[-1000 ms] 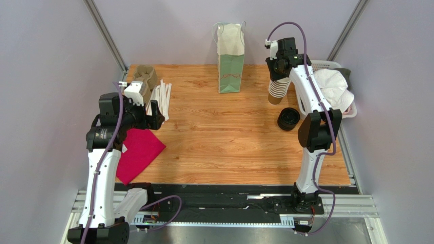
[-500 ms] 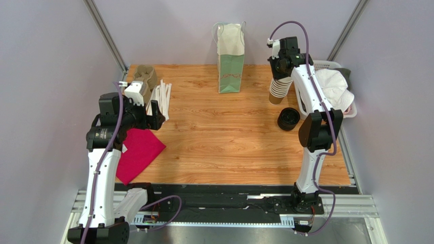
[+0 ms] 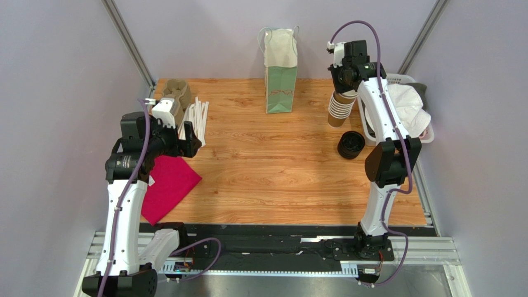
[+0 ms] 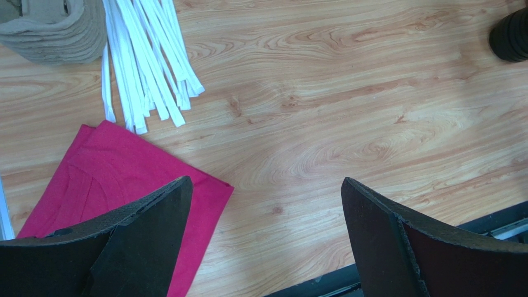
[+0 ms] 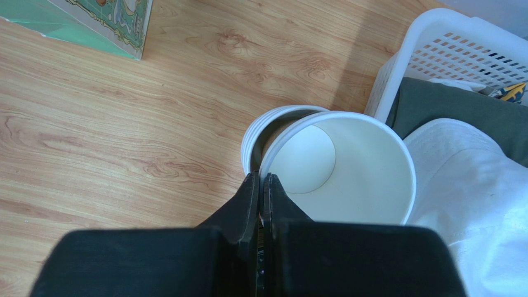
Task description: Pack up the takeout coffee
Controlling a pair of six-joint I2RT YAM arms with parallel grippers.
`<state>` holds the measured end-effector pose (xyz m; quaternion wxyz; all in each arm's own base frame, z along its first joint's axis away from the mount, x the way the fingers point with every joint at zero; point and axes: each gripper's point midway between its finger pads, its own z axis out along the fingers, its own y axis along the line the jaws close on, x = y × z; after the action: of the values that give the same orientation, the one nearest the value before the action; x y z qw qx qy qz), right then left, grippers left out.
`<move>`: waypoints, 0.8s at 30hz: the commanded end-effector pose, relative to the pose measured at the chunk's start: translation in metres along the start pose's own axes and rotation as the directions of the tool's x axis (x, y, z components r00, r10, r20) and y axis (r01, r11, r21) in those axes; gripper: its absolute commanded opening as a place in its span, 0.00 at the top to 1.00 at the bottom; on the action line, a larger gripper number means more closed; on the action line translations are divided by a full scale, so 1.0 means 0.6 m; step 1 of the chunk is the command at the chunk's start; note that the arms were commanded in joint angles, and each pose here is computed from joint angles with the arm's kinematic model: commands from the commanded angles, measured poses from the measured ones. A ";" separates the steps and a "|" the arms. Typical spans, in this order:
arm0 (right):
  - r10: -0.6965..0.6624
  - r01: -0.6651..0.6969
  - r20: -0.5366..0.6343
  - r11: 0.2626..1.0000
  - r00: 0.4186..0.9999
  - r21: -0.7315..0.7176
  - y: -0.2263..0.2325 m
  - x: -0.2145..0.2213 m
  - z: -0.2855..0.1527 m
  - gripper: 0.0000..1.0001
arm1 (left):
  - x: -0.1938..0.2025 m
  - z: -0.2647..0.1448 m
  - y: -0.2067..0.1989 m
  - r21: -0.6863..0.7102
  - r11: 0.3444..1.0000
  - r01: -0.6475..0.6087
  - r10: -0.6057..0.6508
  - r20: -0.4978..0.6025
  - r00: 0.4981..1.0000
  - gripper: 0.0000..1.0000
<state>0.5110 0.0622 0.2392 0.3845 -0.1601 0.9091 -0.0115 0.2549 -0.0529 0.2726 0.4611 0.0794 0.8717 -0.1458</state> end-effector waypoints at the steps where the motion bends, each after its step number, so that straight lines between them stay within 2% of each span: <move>1: -0.035 0.031 0.073 0.998 0.997 0.059 -0.024 -0.036 -0.047 1.00 | -0.021 0.002 -0.006 0.022 1.000 -0.009 0.008 0.045 0.999 0.01; 13: -0.023 0.021 0.029 0.998 0.999 0.057 -0.033 -0.012 -0.024 0.81 | -0.023 -0.001 -0.009 0.026 1.000 -0.016 0.015 0.052 0.999 0.01; 22: -0.017 0.016 0.016 0.999 1.000 0.042 -0.029 -0.006 -0.017 0.81 | -0.023 0.000 -0.010 0.032 0.999 -0.016 0.014 0.048 0.999 0.01; 24: -0.016 0.015 0.016 0.999 1.000 0.042 -0.029 -0.006 -0.015 0.84 | -0.024 0.000 -0.010 0.032 0.999 -0.017 0.015 0.051 0.999 0.01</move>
<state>0.5112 0.0482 0.2411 0.3846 -0.1580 0.9090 -0.0270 0.2580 -0.0543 0.2736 0.4636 0.0823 0.8694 -0.1495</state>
